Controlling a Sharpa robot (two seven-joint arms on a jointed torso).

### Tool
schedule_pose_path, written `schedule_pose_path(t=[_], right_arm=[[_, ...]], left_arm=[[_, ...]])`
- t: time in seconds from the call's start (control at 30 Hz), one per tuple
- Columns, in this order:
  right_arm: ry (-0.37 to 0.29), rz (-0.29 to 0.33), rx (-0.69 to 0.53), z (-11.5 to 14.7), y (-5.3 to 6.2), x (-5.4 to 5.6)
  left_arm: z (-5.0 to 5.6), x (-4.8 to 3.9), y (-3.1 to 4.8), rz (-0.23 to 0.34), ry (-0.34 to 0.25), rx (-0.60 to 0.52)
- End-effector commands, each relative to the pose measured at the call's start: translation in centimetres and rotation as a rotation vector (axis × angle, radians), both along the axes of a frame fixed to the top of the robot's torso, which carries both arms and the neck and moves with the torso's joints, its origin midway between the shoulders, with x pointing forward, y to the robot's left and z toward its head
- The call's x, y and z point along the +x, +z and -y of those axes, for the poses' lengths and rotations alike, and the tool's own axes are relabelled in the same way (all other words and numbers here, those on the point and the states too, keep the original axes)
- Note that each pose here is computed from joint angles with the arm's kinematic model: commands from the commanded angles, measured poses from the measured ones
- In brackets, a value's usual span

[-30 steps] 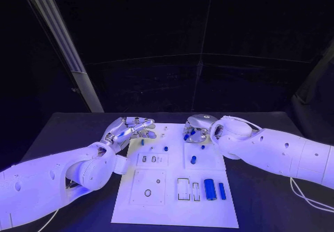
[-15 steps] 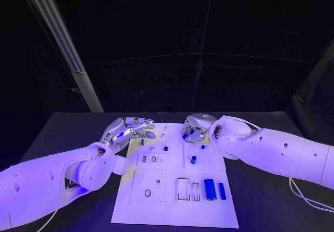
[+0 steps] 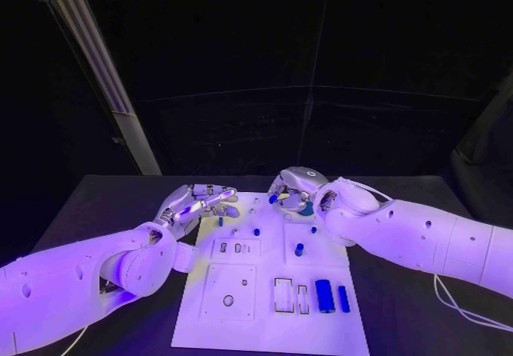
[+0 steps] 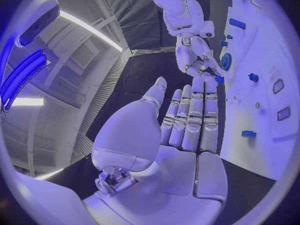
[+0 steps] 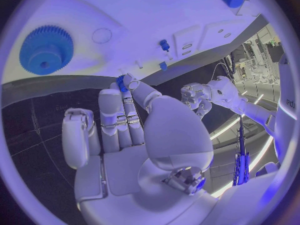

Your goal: Assemble the parts on the task board

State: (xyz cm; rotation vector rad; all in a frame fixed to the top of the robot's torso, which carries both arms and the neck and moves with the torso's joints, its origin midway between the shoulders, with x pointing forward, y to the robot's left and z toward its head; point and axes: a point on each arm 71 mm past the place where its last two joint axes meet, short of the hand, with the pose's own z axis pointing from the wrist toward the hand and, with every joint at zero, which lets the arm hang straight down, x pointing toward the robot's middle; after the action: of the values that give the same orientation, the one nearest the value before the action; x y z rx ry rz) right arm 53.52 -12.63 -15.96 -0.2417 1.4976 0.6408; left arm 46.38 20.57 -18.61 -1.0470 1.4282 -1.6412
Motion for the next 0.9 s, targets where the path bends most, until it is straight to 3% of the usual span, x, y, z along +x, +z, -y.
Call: schedule_pose_path(t=[0.03,0.43,0.9], right_arm=[[-0.015,0.031,0.042,-0.4,0.5,0.6],[-0.032,-0.008,0.003,-2.9,0.1,2.5],[-0.017,-0.069,-0.069,-4.3,-0.3,2.8]], left_arm=[[0.2,-0.07,0.15,0.006,-0.018,-0.006],[0.2,-0.02,0.15,0.005,-0.019,-0.005],[0.0,-0.03,0.24,0.004,-0.018,-0.004]])
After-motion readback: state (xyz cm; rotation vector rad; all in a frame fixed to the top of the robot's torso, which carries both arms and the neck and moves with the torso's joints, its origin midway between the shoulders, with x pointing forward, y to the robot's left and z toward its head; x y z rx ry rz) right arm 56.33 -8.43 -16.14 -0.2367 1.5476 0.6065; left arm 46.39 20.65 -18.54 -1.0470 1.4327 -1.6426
